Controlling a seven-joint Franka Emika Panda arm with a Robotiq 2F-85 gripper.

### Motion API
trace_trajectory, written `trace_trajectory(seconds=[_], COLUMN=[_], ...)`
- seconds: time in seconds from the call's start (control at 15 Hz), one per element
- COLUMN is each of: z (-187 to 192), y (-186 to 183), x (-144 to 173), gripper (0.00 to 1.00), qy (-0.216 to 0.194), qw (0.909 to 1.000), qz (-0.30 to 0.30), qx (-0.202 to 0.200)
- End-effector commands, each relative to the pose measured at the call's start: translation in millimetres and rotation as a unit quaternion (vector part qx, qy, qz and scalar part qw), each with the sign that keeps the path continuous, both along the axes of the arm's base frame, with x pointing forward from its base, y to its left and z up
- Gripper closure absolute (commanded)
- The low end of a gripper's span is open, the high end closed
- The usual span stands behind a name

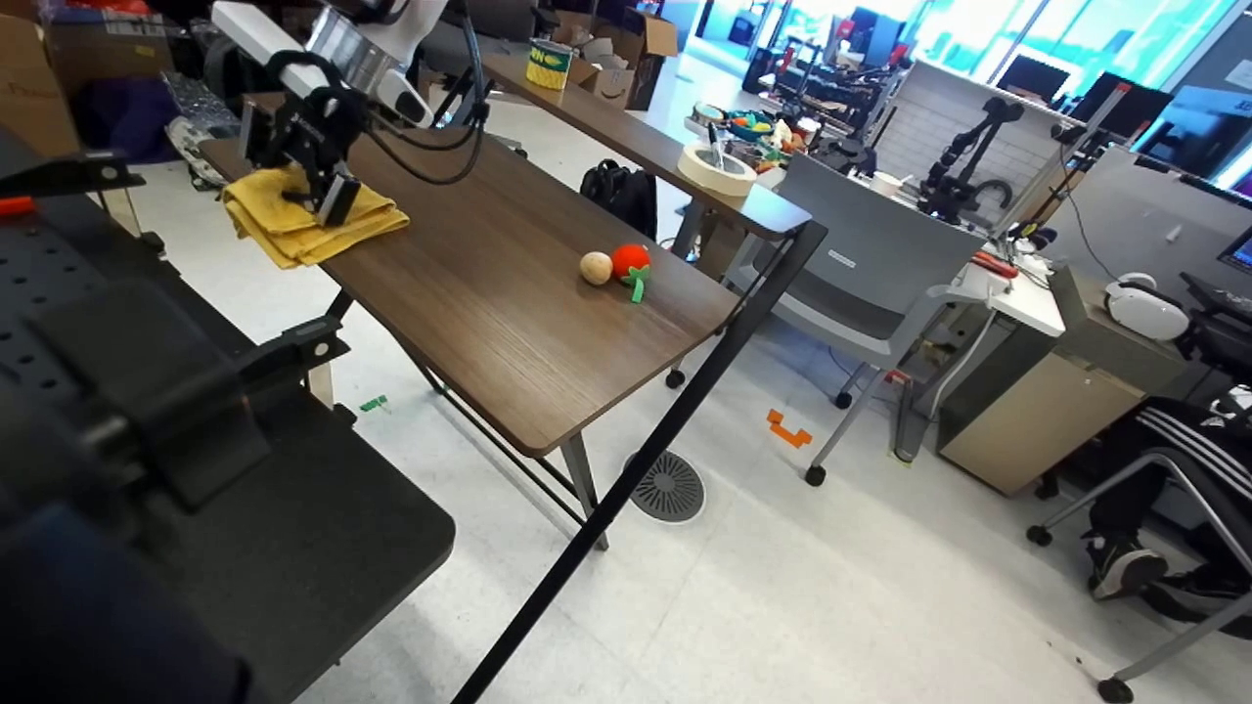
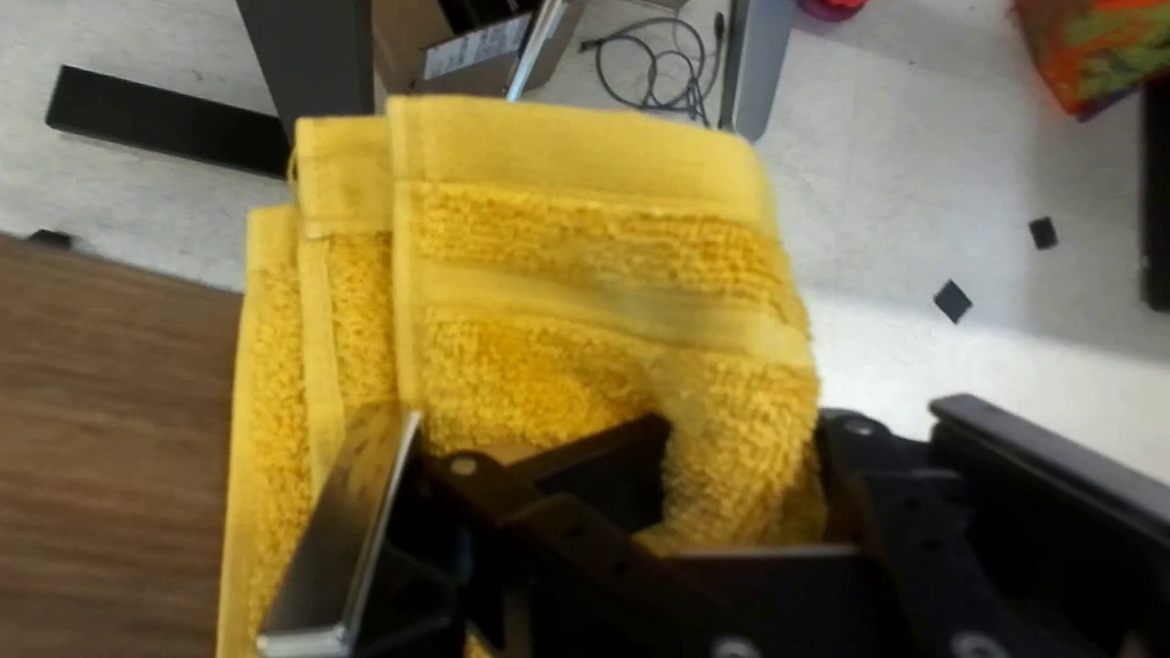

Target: Use the towel to wipe the table

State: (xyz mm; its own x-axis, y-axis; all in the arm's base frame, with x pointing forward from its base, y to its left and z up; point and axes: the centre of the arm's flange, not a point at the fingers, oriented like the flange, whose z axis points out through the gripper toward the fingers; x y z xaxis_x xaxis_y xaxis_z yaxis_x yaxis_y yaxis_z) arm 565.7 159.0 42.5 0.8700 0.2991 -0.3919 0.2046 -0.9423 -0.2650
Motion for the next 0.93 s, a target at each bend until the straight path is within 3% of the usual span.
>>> trace_trajectory(seconds=[0.0,0.27,0.47,0.67,0.73,0.87], z=[37.5,49.7,28.9,-0.9,-8.0,-6.8], y=[-38.9,-64.1,-40.9,0.0,12.8,30.4], x=[61.2,107.1,110.0,94.9,88.5,78.9], gripper=[1.00,0.99,1.00,1.00,0.75,0.67], qy=[-0.046,-0.138,-0.180,-0.194,-0.197,-0.202], qw=[0.9951,0.9769,0.9723,0.9738,0.9742,0.9748], qz=[-0.068,-0.154,-0.145,-0.117,-0.109,-0.090], qx=[0.055,0.054,0.033,0.021,0.019,0.026])
